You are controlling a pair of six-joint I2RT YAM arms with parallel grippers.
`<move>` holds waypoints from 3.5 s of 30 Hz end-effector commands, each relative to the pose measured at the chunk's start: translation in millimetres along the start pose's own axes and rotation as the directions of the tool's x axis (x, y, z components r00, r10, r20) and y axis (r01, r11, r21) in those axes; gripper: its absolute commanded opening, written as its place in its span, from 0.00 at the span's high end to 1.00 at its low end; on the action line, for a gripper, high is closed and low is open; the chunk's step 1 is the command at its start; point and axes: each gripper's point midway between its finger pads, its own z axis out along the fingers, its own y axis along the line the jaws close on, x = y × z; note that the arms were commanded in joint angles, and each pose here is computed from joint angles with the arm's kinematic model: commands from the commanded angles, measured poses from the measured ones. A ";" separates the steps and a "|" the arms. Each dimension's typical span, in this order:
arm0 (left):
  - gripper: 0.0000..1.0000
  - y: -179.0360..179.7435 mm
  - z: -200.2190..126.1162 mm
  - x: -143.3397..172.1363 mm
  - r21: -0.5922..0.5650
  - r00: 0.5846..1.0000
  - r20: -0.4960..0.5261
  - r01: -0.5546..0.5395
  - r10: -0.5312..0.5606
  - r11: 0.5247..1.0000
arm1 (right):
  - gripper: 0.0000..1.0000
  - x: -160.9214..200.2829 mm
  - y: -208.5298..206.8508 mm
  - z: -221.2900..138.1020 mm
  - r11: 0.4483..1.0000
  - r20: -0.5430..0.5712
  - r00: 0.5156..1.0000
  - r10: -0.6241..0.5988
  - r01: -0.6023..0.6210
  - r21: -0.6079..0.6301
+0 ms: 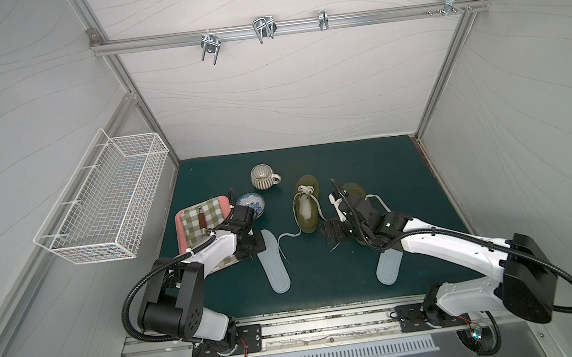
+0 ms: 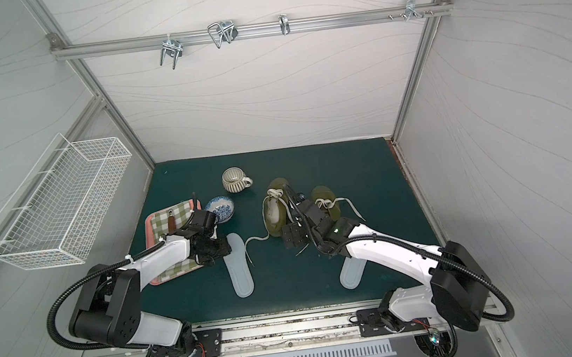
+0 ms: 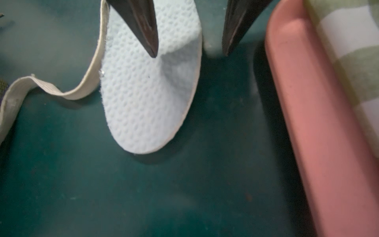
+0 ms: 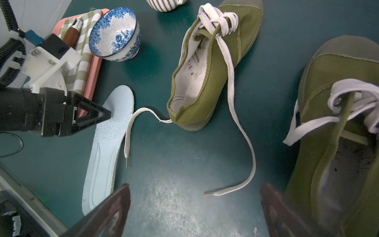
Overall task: Insert the insole into the shoe
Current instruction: Pick up the insole from the center of the board.
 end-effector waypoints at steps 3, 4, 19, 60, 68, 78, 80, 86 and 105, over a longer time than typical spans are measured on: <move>0.59 -4.6 8.0 -2.7 0.027 1.000 -0.009 0.011 -0.011 1.000 | 0.01 1.2 4.4 5.1 1.000 -0.010 1.000 0.015 -0.016 -0.015; 0.62 -4.4 8.7 -3.0 0.025 1.000 -0.008 0.009 -0.009 1.000 | 0.01 1.6 5.3 5.8 1.000 -0.013 1.000 0.014 -0.014 -0.018; 1.00 -9.3 -2.5 2.0 0.076 1.000 0.010 0.020 -0.021 0.997 | 0.01 1.2 12.7 0.5 0.997 0.011 1.000 -0.022 0.023 -0.071; 1.00 -77.8 -146.1 -25.8 0.638 0.815 0.078 0.402 -0.574 0.657 | 0.01 -8.1 155.2 13.4 0.767 0.308 0.925 -0.222 0.361 -0.531; 1.00 -85.1 -145.9 -24.7 0.669 0.805 0.028 0.426 -0.593 0.610 | 0.01 -20.7 158.3 33.6 0.800 0.252 0.954 -0.165 0.279 -0.531; 1.00 -85.9 -146.3 -25.9 0.670 0.804 0.028 0.426 -0.594 0.608 | 0.01 -21.7 155.0 58.7 0.837 0.201 0.959 -0.201 0.275 -0.472; 1.00 -85.5 -146.8 -25.6 0.669 0.805 0.031 0.424 -0.593 0.610 | 0.01 -25.3 153.3 57.7 0.842 0.209 0.957 -0.200 0.277 -0.462; 1.00 -82.6 -141.9 -22.9 0.658 0.808 0.037 0.423 -0.588 0.623 | 0.01 -28.4 146.3 53.7 0.845 0.202 0.960 -0.195 0.269 -0.463; 1.00 -82.1 -137.7 -21.2 0.662 0.799 0.018 0.441 -0.601 0.606 | 0.01 -28.2 155.9 83.9 0.831 0.199 0.962 -0.186 0.262 -0.491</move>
